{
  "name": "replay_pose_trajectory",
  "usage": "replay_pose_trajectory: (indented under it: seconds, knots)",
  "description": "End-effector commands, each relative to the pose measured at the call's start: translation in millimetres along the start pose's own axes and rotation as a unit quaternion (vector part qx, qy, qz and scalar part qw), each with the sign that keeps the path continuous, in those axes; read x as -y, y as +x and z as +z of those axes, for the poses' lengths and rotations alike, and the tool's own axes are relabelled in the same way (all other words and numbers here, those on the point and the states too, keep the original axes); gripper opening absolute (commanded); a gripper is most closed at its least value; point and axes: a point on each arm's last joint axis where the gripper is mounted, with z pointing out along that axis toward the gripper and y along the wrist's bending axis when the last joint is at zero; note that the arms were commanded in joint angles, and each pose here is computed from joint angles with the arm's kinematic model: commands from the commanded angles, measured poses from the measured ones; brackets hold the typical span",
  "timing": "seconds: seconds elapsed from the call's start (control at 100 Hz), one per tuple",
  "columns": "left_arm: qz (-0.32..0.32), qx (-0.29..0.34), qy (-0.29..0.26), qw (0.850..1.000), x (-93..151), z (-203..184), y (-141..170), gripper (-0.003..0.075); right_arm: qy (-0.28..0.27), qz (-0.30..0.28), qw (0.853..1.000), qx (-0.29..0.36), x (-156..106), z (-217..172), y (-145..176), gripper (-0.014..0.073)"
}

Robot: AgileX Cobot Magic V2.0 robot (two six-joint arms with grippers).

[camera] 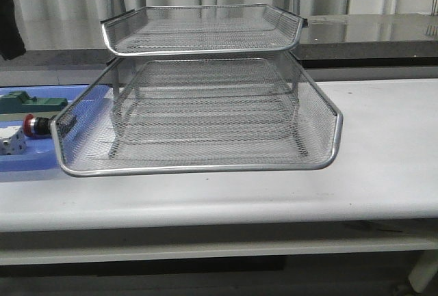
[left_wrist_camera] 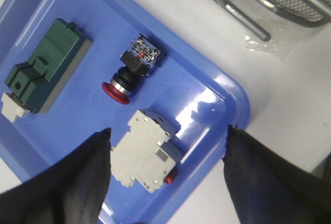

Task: Place button on rack with both arms
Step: 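Lower the left gripper onto the red button in the blue tray and grasp it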

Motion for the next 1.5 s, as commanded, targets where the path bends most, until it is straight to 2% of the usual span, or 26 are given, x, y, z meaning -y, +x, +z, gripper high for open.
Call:
replay_pose_trajectory:
  seconds: [0.0, 0.18, 0.46, 0.69, 0.94, 1.49]
  knots:
    - [0.012, 0.029, -0.027, 0.999, -14, -7, -16, 0.045, 0.002, -0.005, 0.999, 0.041, 1, -8, -11, -0.0068]
    - [0.03, -0.015, -0.007, 0.999, -27, 28, -25, 0.045, 0.002, -0.005, 0.999, 0.041, 1, -8, -11, -0.0068]
    - [0.044, -0.026, 0.0, 0.999, -39, 63, -28, 0.045, 0.002, -0.005, 0.999, 0.041, 1, -8, -11, -0.0068]
    - [0.046, -0.044, 0.014, 0.998, -45, 89, -19, 0.045, 0.002, -0.005, 0.999, 0.041, 1, -8, -11, -0.0068]
    - [0.047, -0.04, 0.007, 0.998, -50, 102, -18, 0.045, 0.002, -0.005, 0.999, 0.041, 1, -8, -11, -0.0068]
    - [0.038, -0.033, 0.028, 0.998, -53, 139, -23, 0.045, 0.002, -0.005, 0.999, 0.041, 1, -8, -11, -0.0068]
